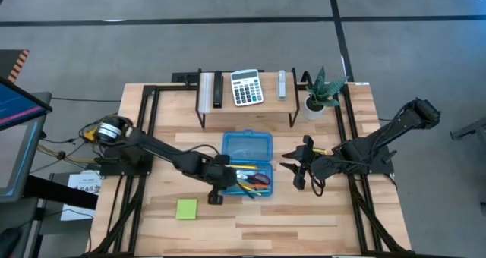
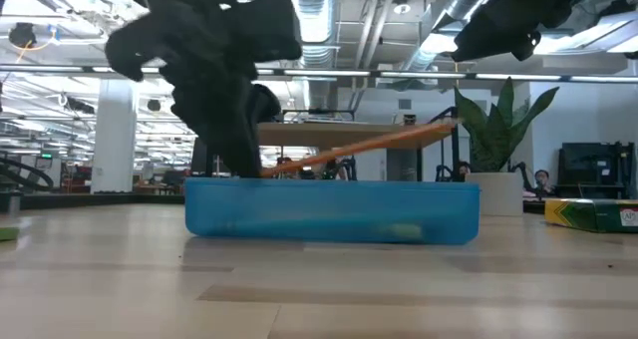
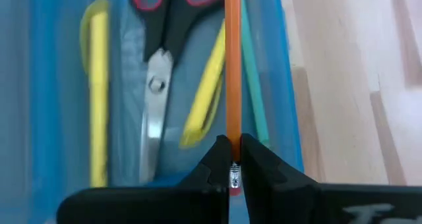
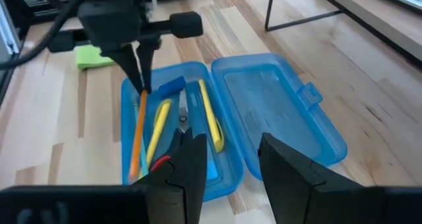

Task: Pack school essentials
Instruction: Put the orange pencil into the blue supply box, then put the yellow crayon box into the blue supply box

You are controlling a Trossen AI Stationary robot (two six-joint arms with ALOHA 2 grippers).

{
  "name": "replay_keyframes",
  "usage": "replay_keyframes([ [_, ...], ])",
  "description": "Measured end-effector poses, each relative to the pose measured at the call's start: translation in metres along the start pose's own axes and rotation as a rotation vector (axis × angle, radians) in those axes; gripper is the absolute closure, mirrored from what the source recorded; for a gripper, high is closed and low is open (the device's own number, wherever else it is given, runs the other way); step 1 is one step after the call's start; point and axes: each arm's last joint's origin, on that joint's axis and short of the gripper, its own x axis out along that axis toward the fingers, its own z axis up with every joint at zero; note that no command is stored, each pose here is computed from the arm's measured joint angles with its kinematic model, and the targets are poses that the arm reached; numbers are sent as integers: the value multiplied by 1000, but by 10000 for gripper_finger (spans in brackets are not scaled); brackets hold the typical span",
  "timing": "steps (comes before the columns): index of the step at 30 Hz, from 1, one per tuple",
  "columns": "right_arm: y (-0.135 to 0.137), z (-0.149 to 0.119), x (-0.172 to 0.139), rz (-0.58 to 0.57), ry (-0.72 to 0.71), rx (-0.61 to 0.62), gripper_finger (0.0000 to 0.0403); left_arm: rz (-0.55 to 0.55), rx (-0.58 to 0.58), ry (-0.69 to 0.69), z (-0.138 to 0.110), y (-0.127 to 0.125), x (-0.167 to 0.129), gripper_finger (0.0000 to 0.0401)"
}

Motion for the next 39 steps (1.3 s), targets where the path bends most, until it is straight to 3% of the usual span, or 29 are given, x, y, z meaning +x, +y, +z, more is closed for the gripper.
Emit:
replay_keyframes([
  [4, 0, 0, 0, -1, 2, -2, 243, 7, -24, 5, 5, 3, 4, 389],
  [13, 0, 0, 0, 3, -1, 9, 243, 38, -54, 26, 3, 9, 4, 290],
  [17, 0, 0, 0, 3, 0, 9, 243, 44, -48, 27, 3, 9, 0, 271],
  [24, 0, -1, 0, -2, 10, 2, 243, 13, -5, -67, 10, 6, -23, 279],
  [30, -1, -1, 0, -3, 13, 2, 243, -53, 60, -245, 10, -1, -43, 299],
  [39, -1, -1, 0, -3, 13, 1, 243, -86, -6, -458, -23, 1, -58, 319],
])
